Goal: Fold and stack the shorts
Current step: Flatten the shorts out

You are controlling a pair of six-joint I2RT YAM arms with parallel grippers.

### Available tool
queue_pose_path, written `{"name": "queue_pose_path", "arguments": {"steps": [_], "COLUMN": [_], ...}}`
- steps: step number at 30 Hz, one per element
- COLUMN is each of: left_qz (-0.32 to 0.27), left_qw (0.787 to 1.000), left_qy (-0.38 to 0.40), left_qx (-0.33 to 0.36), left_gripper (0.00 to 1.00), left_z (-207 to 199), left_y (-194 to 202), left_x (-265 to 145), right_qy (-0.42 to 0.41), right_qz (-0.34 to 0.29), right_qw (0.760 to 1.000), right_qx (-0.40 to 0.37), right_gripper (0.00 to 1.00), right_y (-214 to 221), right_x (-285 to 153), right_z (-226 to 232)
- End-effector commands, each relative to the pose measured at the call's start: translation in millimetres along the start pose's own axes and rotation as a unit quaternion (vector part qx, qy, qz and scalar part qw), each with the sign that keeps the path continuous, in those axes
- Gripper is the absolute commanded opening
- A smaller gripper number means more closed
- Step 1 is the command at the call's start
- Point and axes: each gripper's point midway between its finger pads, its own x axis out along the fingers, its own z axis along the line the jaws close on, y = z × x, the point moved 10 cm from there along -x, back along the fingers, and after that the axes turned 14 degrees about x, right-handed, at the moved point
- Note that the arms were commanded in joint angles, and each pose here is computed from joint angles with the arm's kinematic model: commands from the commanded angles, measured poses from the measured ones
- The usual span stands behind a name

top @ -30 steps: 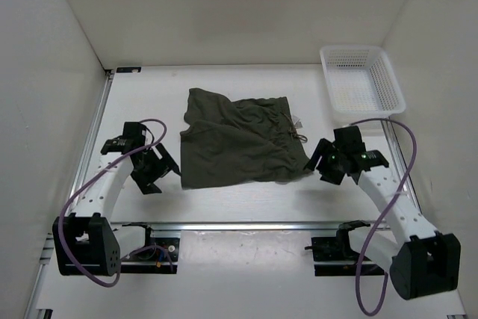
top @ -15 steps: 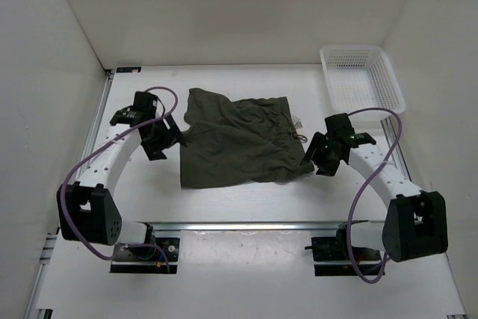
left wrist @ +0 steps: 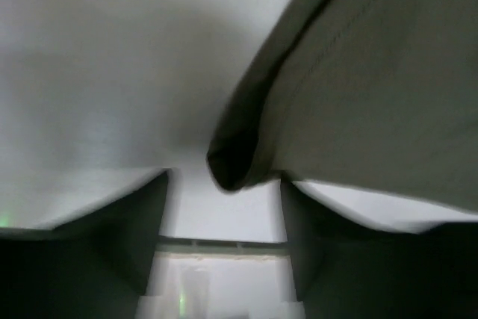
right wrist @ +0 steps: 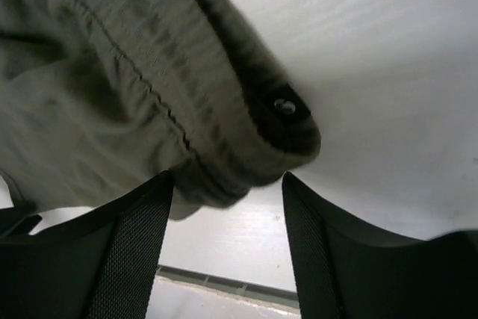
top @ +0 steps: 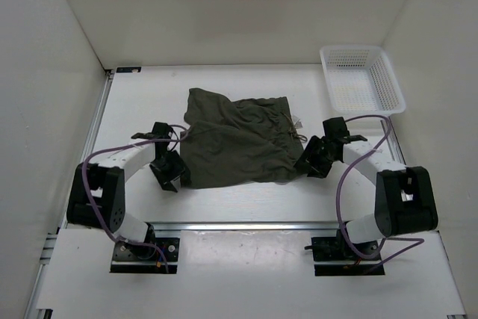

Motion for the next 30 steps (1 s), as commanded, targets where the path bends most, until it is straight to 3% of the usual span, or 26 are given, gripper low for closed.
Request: {"name": "queue_pose_path", "arguments": {"steps": [1,4,5,9,16,23,25,27,28,29,30], "left_qz": [-0.031,-0.041,-0.051,-0.086,-0.164,-0.106,-0.085,-0.091,-0.089,-0.089,-0.099], "left_qw": [0.999,0.999,0.998,0.994,0.983,0.992,0.995,0.994,0.994,0.994,0.992], "left_qy": [0.022,0.027,0.032,0.052,0.069,0.065,0.055,0.059,0.065,0.065,0.07], "left_qx": [0.01,0.017,0.019,0.038,0.046,0.026,0.015,0.008,0.009,0.014,0.015], "left_gripper": [0.54,0.16,0.1,0.1,0.1,0.1,0.1,0.14,0.22,0.51,0.69], "left_z": [-16.1,-24.6,-28.0,-44.9,-52.2,-24.3,-12.9,-8.2,-7.5,-6.5,-9.4], "left_y": [-18.3,-32.5,-37.3,-60.3,-77.2,-24.6,-6.4,3.7,6.7,8.5,4.8], "left_x": [2.7,-0.8,-5.1,-31.3,-98.5,-73.4,-60.3,-61.2,-61.2,-62.8,-68.4], "right_qy": [-0.022,-0.02,-0.027,-0.035,-0.049,0.005,0.016,0.033,0.036,0.046,0.044], "right_qz": [-0.008,-0.015,-0.019,-0.05,-0.079,-0.067,-0.052,-0.028,-0.025,-0.018,-0.026], "right_qw": [1.0,1.0,0.999,0.998,0.994,0.996,0.996,0.996,0.996,0.995,0.995], "right_qx": [0.007,0.006,0.004,-0.014,-0.065,-0.067,-0.075,-0.084,-0.084,-0.087,-0.089], "right_gripper": [0.6,0.43,0.26,0.0,0.0,0.0,0.06,0.2,0.41,0.51,0.6], "right_y": [-8.9,-15.7,-20.4,-37.9,-38.7,-1.7,11.9,25.1,27.7,29.5,28.3], "right_x": [8.4,10.7,9.3,-8.9,-55.0,-50.4,-44.4,-35.4,-36.4,-37.4,-42.8], "right_z": [10.7,18.3,25.8,48.2,61.6,6.9,-6.8,-23.2,-27.0,-30.3,-27.5]}}
